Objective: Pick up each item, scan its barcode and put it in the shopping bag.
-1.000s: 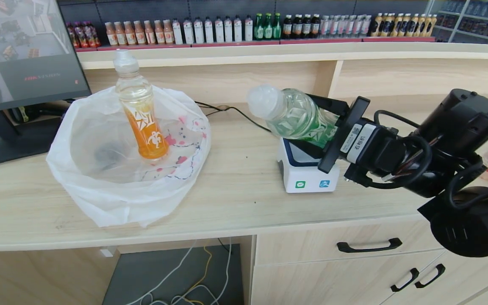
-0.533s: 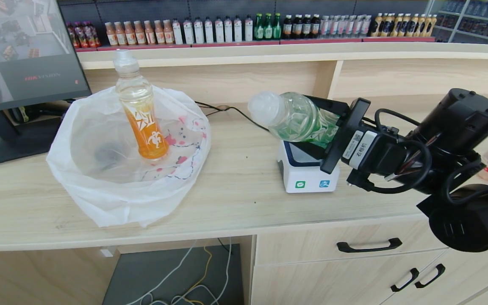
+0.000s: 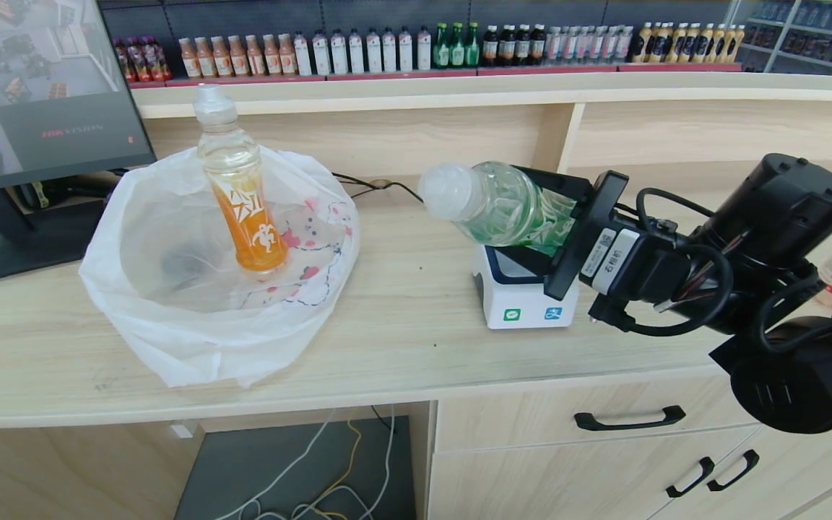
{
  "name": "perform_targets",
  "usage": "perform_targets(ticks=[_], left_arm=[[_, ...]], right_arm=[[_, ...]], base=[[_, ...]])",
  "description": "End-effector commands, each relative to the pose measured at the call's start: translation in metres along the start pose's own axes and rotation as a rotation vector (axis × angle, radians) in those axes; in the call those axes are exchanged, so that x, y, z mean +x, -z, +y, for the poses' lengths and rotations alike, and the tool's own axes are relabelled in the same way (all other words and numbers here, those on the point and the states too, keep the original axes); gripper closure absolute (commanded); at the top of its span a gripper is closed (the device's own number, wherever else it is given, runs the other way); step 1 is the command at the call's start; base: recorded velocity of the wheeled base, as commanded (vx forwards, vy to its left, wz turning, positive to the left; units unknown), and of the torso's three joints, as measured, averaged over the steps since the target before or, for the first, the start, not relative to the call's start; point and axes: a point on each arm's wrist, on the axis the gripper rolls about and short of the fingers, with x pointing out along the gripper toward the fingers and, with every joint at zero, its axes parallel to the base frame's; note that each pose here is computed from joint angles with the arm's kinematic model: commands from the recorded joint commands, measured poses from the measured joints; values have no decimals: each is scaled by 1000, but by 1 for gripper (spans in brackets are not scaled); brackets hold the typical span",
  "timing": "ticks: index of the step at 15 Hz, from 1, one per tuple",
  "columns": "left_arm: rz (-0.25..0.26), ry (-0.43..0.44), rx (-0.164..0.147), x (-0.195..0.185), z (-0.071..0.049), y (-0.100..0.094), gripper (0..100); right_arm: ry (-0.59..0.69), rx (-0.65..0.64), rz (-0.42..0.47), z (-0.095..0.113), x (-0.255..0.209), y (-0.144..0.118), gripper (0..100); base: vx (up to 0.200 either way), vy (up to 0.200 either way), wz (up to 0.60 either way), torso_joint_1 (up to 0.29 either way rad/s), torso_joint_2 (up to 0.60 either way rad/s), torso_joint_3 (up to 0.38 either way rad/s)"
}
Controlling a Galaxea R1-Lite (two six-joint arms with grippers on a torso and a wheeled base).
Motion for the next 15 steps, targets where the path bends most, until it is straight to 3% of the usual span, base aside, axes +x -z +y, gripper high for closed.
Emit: perform_targets(ticks=[1, 15], left_arm=[[0, -1, 0, 0, 0, 0, 0], [0, 0, 0, 0, 0, 0, 0]], right_arm=[[-7, 5, -8, 3, 2, -2, 100], [-1, 0, -18, -1, -2, -9, 100]], base=[[0, 0, 0, 0, 0, 0], [0, 0, 0, 0, 0, 0]])
